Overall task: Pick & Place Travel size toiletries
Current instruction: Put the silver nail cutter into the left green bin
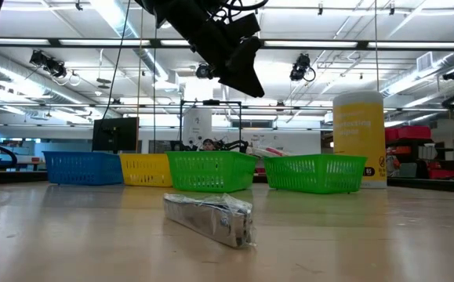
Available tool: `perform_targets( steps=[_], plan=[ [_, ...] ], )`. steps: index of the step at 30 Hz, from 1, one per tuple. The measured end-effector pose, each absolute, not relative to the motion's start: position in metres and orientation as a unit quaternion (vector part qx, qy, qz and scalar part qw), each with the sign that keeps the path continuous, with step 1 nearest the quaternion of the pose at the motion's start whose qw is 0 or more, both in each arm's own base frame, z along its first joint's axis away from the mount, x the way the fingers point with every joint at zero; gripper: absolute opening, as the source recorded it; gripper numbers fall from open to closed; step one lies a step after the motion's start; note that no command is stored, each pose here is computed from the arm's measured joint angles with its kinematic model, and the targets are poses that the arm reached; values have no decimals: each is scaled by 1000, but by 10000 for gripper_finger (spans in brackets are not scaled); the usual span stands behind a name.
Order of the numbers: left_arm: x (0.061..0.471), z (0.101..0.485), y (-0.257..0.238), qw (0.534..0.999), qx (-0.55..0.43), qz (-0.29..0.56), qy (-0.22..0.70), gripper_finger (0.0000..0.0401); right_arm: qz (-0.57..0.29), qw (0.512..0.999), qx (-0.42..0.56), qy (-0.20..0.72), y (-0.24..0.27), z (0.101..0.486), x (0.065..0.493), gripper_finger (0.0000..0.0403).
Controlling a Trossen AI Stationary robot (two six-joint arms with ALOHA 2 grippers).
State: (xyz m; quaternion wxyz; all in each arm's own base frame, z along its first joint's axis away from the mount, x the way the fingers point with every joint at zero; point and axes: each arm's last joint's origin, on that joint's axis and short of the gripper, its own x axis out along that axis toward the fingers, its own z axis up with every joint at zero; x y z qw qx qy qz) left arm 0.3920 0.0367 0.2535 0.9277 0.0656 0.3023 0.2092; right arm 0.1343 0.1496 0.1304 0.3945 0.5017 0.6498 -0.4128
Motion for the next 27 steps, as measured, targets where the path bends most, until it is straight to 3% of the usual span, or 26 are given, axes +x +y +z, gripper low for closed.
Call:
perform_targets(
  steps=[7,19,27],
  plan=[
    [392,253,37,929,64,206,302,118,-409,411,507,638,147,125,133,207],
    [392,253,37,928,65,205,304,118,-407,445,509,614,145,122,134,85],
    [391,253,38,923,76,218,309,118,-394,464,500,616,146,125,137,69]
  ],
)
